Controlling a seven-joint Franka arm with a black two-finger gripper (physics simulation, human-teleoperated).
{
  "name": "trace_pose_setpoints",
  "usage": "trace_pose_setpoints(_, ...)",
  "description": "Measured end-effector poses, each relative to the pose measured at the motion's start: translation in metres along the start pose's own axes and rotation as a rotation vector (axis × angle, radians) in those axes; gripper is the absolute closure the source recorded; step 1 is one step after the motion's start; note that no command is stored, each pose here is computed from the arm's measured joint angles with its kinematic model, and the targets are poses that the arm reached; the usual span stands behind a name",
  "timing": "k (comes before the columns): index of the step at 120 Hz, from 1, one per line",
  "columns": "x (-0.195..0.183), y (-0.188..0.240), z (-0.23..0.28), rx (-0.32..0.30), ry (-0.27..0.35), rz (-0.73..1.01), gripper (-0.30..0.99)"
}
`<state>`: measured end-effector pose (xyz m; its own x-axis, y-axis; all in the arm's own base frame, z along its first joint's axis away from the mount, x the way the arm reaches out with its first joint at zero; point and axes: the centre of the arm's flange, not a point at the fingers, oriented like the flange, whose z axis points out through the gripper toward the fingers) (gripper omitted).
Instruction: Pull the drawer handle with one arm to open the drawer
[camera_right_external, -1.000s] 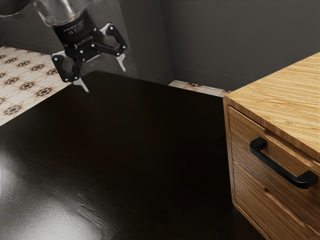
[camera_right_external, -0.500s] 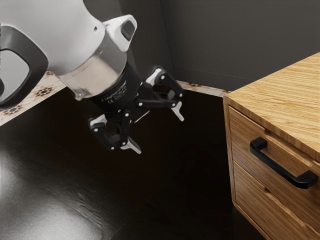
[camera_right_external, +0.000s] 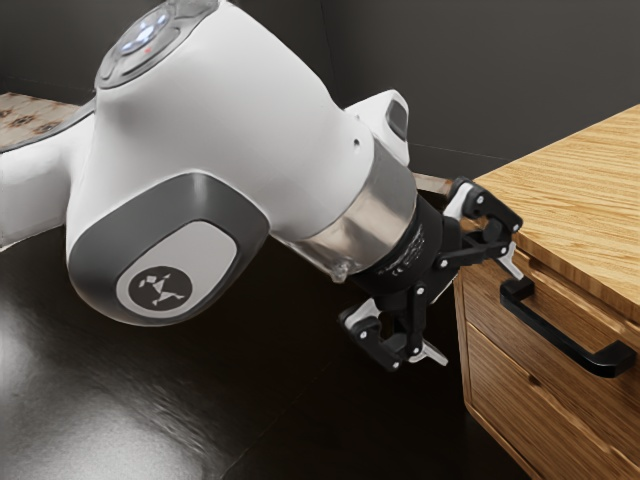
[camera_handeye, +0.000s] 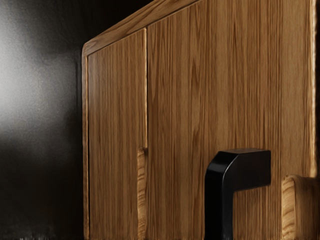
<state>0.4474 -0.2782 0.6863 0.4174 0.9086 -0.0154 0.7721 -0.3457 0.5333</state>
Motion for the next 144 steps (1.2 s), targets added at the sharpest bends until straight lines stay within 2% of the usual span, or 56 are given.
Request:
trace_pose_setpoints(92, -0.031, -0.009, 0.046, -0.019, -0.026, -0.127, 0.01)
trace_pose_setpoints(144, -0.023, -0.006, 0.051, -0.032, -0.020, -0.174, 0.02)
